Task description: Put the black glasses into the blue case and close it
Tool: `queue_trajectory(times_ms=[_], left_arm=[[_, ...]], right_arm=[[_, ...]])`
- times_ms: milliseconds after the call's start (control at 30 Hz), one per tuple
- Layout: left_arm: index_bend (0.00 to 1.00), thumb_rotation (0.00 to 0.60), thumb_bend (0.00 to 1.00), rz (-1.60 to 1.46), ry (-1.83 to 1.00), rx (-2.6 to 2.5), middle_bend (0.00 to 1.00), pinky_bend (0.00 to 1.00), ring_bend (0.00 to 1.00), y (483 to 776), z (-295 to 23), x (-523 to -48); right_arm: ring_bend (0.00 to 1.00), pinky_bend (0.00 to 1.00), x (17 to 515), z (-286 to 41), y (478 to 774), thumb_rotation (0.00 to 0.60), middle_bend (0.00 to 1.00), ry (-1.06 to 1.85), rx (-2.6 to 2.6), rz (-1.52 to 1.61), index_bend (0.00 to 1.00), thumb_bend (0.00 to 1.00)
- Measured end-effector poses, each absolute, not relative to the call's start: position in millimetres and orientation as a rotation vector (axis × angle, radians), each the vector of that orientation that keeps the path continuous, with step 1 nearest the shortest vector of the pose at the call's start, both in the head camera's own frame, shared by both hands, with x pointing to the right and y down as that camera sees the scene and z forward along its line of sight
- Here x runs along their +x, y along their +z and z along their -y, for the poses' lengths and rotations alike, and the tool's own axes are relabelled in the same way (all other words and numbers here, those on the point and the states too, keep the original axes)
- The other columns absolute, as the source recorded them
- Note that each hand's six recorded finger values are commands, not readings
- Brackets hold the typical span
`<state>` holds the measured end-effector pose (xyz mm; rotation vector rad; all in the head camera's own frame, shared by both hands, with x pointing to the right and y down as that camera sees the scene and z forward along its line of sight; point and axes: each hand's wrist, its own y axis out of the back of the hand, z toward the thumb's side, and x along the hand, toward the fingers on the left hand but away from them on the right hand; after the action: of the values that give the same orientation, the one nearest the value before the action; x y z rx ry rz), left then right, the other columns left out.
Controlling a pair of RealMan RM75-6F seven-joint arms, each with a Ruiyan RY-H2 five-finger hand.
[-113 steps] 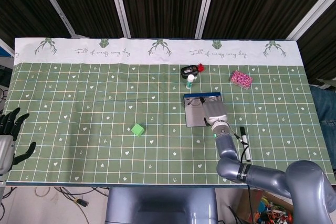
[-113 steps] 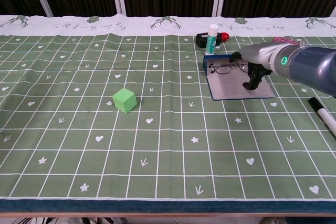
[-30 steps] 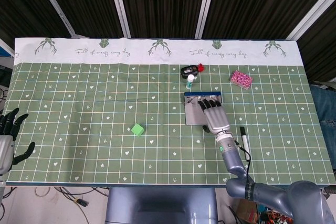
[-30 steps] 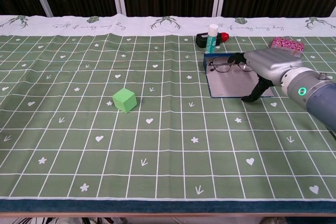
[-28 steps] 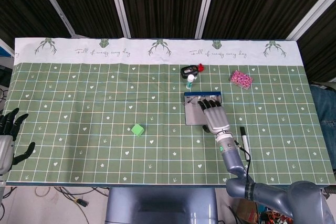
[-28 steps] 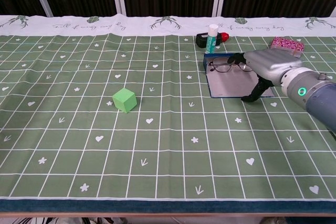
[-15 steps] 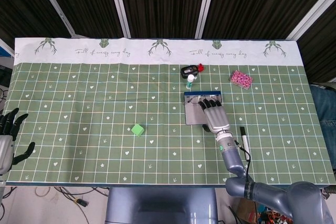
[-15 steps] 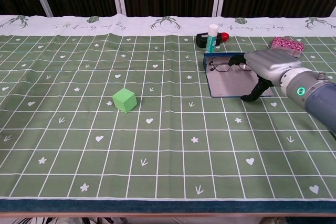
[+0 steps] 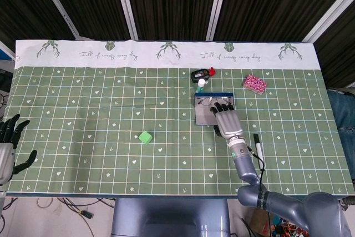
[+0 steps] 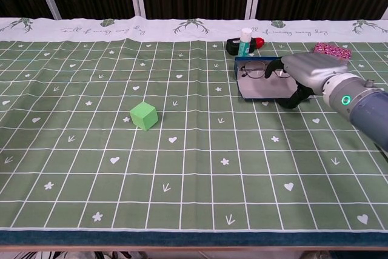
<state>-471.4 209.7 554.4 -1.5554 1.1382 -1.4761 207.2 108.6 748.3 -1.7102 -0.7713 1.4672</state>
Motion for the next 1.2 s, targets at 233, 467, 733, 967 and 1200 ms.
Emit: queue_trajectory(times_ms=[233, 467, 733, 967, 1200], left_arm=[[0.12, 0.600, 0.31, -1.140, -1.476, -1.555, 0.00, 0.00, 0.00, 554, -210, -472], [0.12, 0.600, 0.31, -1.145, -1.476, -1.554, 0.00, 0.00, 0.00, 553, -209, -472], [0.12, 0.600, 0.31, -1.147, -1.476, -1.556, 0.00, 0.00, 0.00, 553, -209, -473], [0.12, 0.600, 0.31, -1.148, -1.479, -1.558, 0.00, 0.00, 0.00, 554, -209, -473], [0.13, 0.600, 0.31, -1.148, -1.480, -1.560, 0.00, 0.00, 0.00, 554, -209, -473]], right_arm=[[0.27, 0.24, 204, -96, 747, 0.600, 0.25, 1.461, -1.690, 0.803, 0.38, 0.48], [0.27, 0.24, 203, -80, 749, 0.600, 0.25, 1.464, -1.655, 0.832, 0.39, 0.48], [0.27, 0.24, 209, -62, 758, 0.600, 0.25, 1.494, -1.618, 0.841, 0.42, 0.48], [0.28, 0.24, 206, -59, 767, 0.600, 0.26, 1.494, -1.644, 0.856, 0.56, 0.48], [0.28, 0.24, 202, -62, 769, 0.600, 0.26, 1.477, -1.679, 0.875, 0.60, 0.48]])
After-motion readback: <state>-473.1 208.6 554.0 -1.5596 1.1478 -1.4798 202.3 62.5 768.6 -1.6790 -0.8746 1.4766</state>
